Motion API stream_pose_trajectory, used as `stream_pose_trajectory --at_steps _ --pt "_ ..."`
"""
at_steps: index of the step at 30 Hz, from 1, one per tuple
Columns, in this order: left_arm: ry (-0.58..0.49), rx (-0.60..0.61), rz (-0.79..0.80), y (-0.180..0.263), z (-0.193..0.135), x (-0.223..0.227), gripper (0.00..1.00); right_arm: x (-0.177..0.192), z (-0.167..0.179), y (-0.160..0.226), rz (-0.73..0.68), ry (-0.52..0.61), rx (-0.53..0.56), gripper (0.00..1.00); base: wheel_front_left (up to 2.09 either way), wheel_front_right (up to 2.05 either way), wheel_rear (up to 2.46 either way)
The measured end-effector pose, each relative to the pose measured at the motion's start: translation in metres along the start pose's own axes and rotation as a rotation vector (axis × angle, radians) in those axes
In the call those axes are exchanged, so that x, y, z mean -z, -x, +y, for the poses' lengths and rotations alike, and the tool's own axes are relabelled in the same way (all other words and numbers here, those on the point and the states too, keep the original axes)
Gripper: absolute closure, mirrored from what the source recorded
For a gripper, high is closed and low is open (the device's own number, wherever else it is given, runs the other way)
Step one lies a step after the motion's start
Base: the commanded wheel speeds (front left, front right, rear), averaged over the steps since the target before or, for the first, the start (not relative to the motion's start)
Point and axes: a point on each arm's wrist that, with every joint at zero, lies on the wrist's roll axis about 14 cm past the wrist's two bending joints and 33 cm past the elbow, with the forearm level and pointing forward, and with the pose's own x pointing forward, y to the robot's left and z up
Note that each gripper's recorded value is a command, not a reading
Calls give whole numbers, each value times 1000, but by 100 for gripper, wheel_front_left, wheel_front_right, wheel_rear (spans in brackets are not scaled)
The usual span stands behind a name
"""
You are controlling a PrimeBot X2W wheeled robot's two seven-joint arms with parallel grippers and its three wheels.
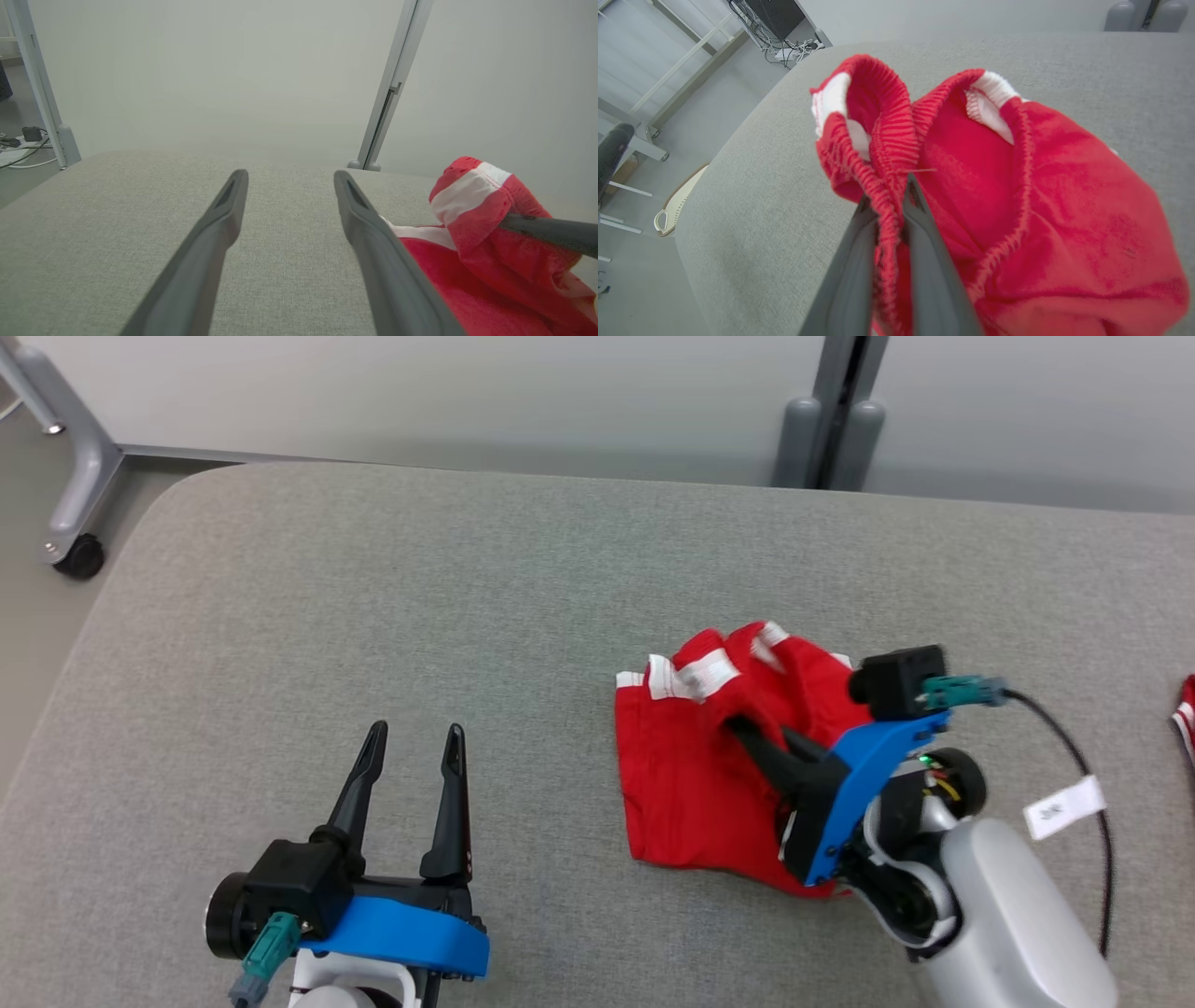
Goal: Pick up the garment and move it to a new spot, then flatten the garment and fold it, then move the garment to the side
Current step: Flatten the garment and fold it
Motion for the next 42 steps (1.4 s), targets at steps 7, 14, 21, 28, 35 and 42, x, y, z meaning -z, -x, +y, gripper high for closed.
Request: stream_pose_trajectory --at_steps 7,14,21,28,35,42 --pt "11 -45 -3 8 10 1 0 30 8 -30 91 36 -9 100 0 0 0" --pt "18 -64 0 12 15 4 0 40 37 -44 100 44 -96 0 0 0 0" --pt "22 -28 -6 5 4 4 0 -1 40 -39 -82 150 -94 0 0 0 0" --pt "23 28 -18 -6 -13 2 0 -52 -7 -12 -301 294 80 0 0 0 0" --pt "20 62 -26 -15 -23 2 0 -54 -54 22 -371 289 240 0 0 0 0" --pt "17 53 -11 -18 -20 8 0 -17 -60 14 -277 295 244 100 0 0 0"
